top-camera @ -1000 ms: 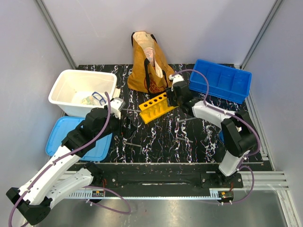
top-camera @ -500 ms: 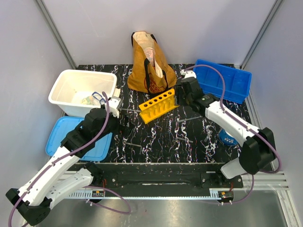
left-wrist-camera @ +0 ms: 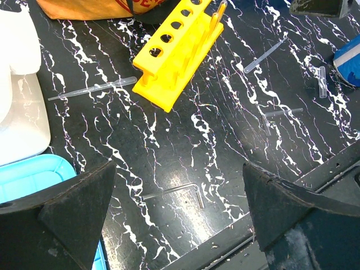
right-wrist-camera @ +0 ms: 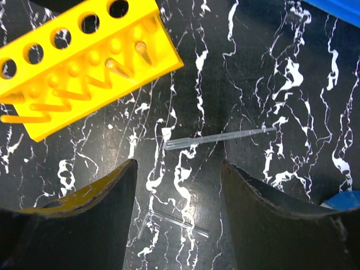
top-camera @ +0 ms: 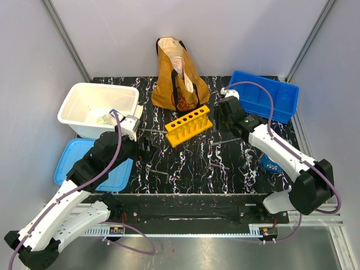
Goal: Organize the chemistry lab equipment
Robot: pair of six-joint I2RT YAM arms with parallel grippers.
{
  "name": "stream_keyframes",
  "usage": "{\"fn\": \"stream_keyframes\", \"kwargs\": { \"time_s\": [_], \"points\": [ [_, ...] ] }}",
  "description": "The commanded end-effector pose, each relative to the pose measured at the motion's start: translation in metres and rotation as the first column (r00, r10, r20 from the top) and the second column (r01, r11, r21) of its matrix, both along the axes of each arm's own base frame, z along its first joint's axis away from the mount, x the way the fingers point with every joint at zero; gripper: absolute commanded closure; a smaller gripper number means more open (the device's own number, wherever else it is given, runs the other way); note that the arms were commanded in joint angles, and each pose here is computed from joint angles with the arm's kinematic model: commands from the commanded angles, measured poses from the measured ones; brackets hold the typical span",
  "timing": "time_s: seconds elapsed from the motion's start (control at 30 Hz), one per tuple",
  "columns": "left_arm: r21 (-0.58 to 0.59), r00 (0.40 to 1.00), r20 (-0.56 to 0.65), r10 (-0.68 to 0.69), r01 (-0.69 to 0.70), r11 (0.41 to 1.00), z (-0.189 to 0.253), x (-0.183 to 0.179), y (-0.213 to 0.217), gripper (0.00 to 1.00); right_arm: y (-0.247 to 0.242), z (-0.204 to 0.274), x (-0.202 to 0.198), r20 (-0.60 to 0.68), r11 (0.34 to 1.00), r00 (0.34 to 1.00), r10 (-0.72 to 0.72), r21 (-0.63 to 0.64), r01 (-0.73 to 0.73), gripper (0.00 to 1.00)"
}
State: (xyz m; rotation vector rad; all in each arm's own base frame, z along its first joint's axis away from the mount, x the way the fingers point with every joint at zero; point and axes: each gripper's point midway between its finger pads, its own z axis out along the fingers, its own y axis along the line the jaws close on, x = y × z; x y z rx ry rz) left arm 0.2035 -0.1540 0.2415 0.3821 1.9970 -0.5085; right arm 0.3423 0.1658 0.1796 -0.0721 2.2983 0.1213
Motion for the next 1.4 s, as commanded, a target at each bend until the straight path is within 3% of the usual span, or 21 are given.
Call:
{"fn": "stream_keyframes", "kwargs": {
  "time_s": [0.0, 0.23, 0.43, 0.63, 0.77, 1.0, 1.37],
  "points": [
    [-0.022, 1.0, 0.028, 0.012, -0.011, 1.0, 0.006, 0.001, 0.0, 0.01, -0.009, -0.003, -0.004, -0.01, 0.999, 1.0, -0.028, -0.027, 0.028, 0.33],
    [-0.033, 0.999, 0.041, 0.011, -0.009, 0.999, 0.009, 0.0, 0.001, 0.01, -0.008, -0.016, -0.007, -0.043, 0.999, 0.999, -0.029, -0.032, 0.028, 0.3],
    [-0.04, 0.999, 0.036, -0.006, 0.007, 0.999, 0.009, -0.002, -0.001, 0.01, -0.038, -0.053, -0.009, -0.172, 0.989, 0.976, -0.136, -0.08, 0.123, 0.28],
    [-0.045, 0.999, 0.032, -0.034, 0.036, 0.998, 0.009, -0.005, -0.006, 0.01, -0.084, -0.084, -0.016, -0.302, 0.959, 0.916, -0.266, -0.181, 0.219, 0.36],
    [-0.042, 0.999, 0.027, -0.041, 0.042, 0.998, 0.006, -0.005, -0.007, 0.01, -0.081, -0.1, -0.022, -0.378, 0.972, 0.896, -0.233, -0.112, 0.205, 0.38],
    [-0.049, 0.997, 0.014, -0.08, 0.081, 0.996, 0.005, -0.008, -0.014, 0.02, -0.098, -0.11, -0.048, -0.441, 0.898, 0.783, -0.438, -0.18, 0.401, 0.42],
    [-0.069, 0.993, 0.018, -0.113, 0.114, 0.991, 0.008, -0.012, -0.019, 0.02, -0.122, -0.14, -0.085, -0.483, 0.831, 0.684, -0.546, -0.211, 0.514, 0.47]
  ]
}}
